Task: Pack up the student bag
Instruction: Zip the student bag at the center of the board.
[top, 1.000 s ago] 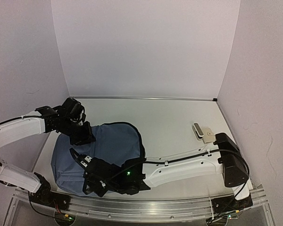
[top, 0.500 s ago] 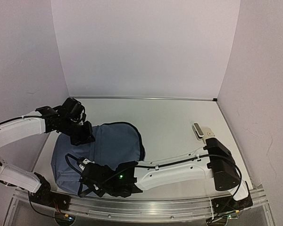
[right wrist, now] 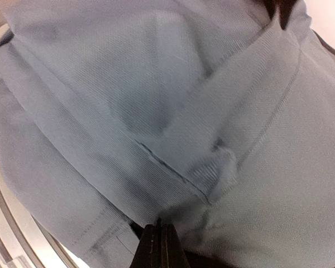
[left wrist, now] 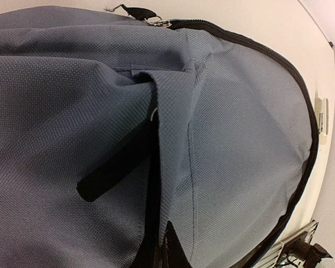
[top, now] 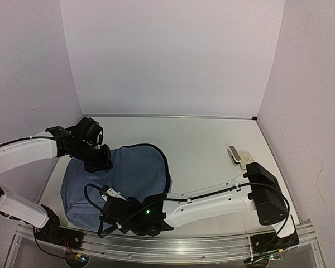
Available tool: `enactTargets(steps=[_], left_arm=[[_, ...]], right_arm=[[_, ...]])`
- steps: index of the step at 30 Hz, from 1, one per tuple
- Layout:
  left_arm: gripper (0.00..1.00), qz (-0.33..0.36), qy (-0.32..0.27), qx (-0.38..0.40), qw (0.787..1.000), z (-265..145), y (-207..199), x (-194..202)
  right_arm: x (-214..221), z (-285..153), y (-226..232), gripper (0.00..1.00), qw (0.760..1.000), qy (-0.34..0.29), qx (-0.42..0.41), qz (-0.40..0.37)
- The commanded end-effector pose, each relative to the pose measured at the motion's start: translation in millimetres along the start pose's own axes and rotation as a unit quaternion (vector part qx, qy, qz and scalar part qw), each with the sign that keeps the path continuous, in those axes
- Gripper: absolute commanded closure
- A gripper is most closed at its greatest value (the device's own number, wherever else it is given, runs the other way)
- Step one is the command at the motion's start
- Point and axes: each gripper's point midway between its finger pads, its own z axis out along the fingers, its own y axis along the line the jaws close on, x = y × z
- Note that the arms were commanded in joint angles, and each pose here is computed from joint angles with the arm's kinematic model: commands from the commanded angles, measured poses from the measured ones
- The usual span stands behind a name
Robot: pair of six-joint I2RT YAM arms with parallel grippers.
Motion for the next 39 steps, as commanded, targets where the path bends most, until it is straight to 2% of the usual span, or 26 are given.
enactTargets(steps=[1, 10, 25, 30, 32, 33, 36, 37, 39], left_arm=[[1.00, 0.023, -0.059, -0.015, 0.998, -5, -3, -30], [1.00, 0.041, -0.078, -0.014, 0.996, -13, -7, -42], [1.00, 0.081, -0.096, 0.001, 0.992, -20, -18, -57], [0.99, 0.072, -0.093, 0.003, 0.993, -24, -20, -57], [0.84, 0.053, -0.090, -0.009, 0.995, -31, -14, -54], [0.73, 0.037, -0.092, -0.018, 0.995, -36, -9, -53], [0.21, -0.016, -0.094, -0.064, 0.993, -52, 17, -44], [0.07, -0.036, -0.091, -0.081, 0.992, -56, 28, -40], [0.01, -0.068, -0.091, -0.110, 0.987, -65, 48, -33]], right_arm=[[-17, -33, -27, 1.00, 0.995, -0.025, 0.026, 0.095], [-6, -33, -57, 1.00, 0.983, -0.013, 0.042, 0.176], [1, -36, -137, 1.00, 0.969, -0.009, 0.099, 0.224], [5, -34, -157, 1.00, 0.964, -0.009, 0.119, 0.239], [4, -34, -159, 1.00, 0.963, -0.011, 0.120, 0.240], [3, -33, -159, 1.00, 0.963, -0.012, 0.119, 0.241], [2, -31, -158, 1.00, 0.963, -0.013, 0.116, 0.242], [3, -31, -157, 1.00, 0.964, -0.013, 0.114, 0.242], [4, -29, -156, 1.00, 0.964, -0.013, 0.111, 0.241]])
